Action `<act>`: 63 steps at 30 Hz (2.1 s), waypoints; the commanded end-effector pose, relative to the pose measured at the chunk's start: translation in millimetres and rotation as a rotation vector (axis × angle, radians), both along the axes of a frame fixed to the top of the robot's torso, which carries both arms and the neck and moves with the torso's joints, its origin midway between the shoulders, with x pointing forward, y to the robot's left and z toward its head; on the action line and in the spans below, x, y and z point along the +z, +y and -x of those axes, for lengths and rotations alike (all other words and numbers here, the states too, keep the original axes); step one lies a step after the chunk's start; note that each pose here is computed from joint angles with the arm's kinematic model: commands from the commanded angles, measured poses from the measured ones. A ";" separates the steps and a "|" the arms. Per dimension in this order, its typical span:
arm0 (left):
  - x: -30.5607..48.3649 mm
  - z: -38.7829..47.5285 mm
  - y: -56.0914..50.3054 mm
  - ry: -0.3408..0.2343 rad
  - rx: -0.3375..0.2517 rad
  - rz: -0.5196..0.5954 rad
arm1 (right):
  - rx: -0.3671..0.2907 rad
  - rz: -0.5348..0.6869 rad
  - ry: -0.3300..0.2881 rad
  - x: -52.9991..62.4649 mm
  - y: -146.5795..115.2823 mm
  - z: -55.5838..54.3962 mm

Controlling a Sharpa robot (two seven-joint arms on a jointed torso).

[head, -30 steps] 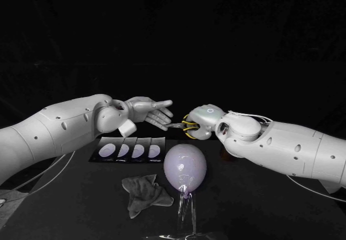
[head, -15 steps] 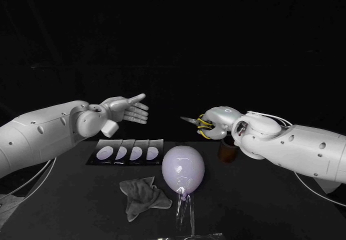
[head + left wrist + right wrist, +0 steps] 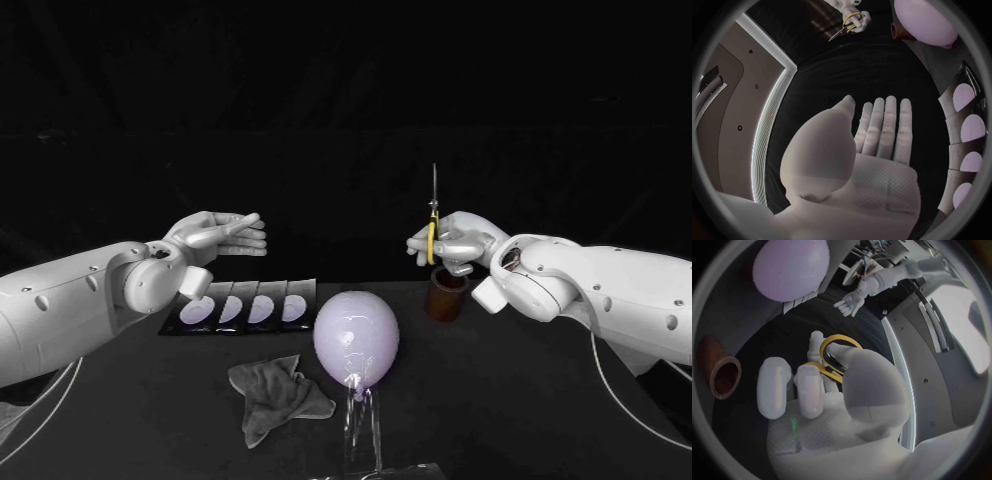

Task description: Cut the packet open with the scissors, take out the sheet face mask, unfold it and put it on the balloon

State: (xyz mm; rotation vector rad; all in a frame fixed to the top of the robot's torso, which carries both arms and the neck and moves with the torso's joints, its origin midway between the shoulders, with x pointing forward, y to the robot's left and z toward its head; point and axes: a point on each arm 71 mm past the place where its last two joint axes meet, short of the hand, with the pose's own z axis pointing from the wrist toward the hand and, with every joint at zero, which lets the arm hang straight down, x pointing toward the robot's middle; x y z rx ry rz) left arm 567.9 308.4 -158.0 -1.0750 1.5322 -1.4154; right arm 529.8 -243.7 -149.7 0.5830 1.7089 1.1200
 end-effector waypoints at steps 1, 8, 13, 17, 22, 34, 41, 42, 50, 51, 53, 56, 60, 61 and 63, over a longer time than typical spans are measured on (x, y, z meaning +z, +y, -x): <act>1.8 4.6 3.1 -0.089 0.049 0.053 | 0.012 -0.322 0.161 -5.5 0.4 6.9; -9.8 17.0 6.1 -0.084 0.051 0.062 | -0.127 -0.374 0.195 -23.0 -12.4 18.7; -12.9 23.1 7.9 -0.085 0.051 0.058 | -0.207 -0.335 0.192 -32.1 -16.2 28.7; -13.6 24.7 9.2 -0.087 0.054 0.054 | -0.254 -0.299 0.188 -36.2 -16.3 34.5; -14.0 25.6 9.4 -0.089 0.054 0.046 | -0.254 -0.271 0.212 -40.3 -11.4 42.0; -14.6 25.1 9.6 -0.095 0.051 0.025 | -0.151 -0.240 0.268 -44.5 3.2 52.8; -17.9 26.5 8.8 -0.146 0.020 -0.090 | -0.098 -0.291 0.274 -42.8 6.2 55.4; -19.0 27.2 8.3 -0.156 0.014 -0.112 | -0.095 -0.298 0.274 -42.4 6.1 55.9; -34.0 36.8 7.4 -0.251 -0.007 -0.295 | -0.090 -0.338 0.268 -40.1 3.3 58.8; -36.1 38.0 8.1 -0.259 -0.002 -0.311 | -0.091 -0.340 0.267 -39.9 3.2 59.1; -41.9 40.7 11.4 -0.274 0.020 -0.351 | -0.091 -0.343 0.267 -39.7 2.9 59.6; -49.9 42.6 18.6 -0.276 0.061 -0.392 | -0.091 -0.343 0.267 -39.6 2.7 59.9; -61.5 41.7 36.2 -0.235 0.132 -0.441 | -0.092 -0.340 0.263 -39.5 2.1 59.8; -63.4 40.9 41.5 -0.224 0.149 -0.453 | -0.093 -0.339 0.261 -39.4 1.9 59.8; -67.5 38.1 55.6 -0.194 0.188 -0.480 | -0.093 -0.335 0.258 -39.4 1.3 59.6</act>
